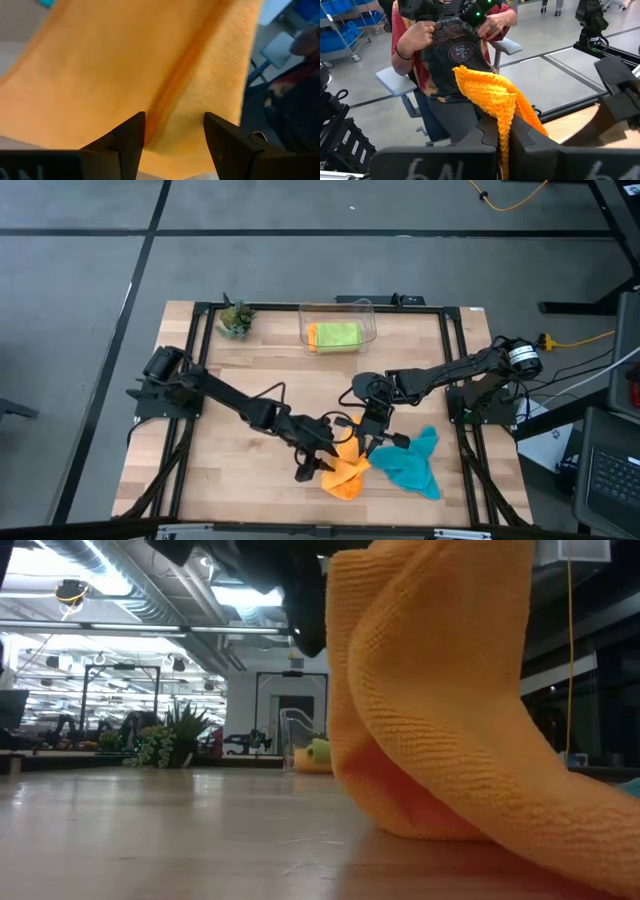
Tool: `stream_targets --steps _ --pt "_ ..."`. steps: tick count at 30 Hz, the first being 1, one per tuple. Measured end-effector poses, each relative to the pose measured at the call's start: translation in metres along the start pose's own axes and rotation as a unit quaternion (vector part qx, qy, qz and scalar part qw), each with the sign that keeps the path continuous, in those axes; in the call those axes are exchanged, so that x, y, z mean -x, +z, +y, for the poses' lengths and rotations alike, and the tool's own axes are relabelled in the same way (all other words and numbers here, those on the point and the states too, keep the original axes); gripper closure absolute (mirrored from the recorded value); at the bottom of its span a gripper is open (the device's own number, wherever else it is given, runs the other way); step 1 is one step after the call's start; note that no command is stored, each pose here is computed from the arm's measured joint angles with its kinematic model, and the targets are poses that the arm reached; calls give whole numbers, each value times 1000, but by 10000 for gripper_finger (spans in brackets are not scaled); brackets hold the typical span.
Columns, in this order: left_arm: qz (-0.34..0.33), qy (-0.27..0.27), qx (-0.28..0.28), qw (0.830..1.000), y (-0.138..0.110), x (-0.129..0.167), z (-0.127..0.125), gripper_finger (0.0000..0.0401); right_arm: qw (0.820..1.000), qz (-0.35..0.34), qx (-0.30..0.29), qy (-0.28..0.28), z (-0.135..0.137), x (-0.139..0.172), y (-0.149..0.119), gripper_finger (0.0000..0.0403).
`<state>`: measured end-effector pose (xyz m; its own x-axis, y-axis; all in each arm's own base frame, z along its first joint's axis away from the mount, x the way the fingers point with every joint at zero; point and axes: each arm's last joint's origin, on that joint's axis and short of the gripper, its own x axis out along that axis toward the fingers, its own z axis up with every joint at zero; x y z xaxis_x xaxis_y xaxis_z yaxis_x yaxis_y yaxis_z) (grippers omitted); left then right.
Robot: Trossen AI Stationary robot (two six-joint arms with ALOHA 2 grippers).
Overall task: Fold microfiber towels
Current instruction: Fold the orange microfiber cloth
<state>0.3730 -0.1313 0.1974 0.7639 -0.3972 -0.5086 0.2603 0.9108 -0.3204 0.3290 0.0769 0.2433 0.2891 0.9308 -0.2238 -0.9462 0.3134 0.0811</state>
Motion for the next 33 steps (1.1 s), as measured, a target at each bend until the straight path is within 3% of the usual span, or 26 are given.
stream_targets --steps 7,17,21,25,29,33 --pt "1 -9 -10 1000 -1 1 -10 249 1000 0 -1 0 0 0 0 395" --pt "5 -16 -18 1000 -6 0 -24 392 1000 2 -5 0 0 0 -1 395" --pt "25 -31 -16 999 -6 10 -38 399 1000 3 -17 -2 0 0 -1 395" --pt "61 41 -7 997 2 42 -52 401 1000 8 -18 -14 -1 0 -1 395" --pt "72 127 -20 989 20 83 -61 401 994 35 -11 -98 -6 0 -2 395" --pt "75 190 -28 979 39 119 -64 401 970 60 14 -236 -12 -2 2 395"
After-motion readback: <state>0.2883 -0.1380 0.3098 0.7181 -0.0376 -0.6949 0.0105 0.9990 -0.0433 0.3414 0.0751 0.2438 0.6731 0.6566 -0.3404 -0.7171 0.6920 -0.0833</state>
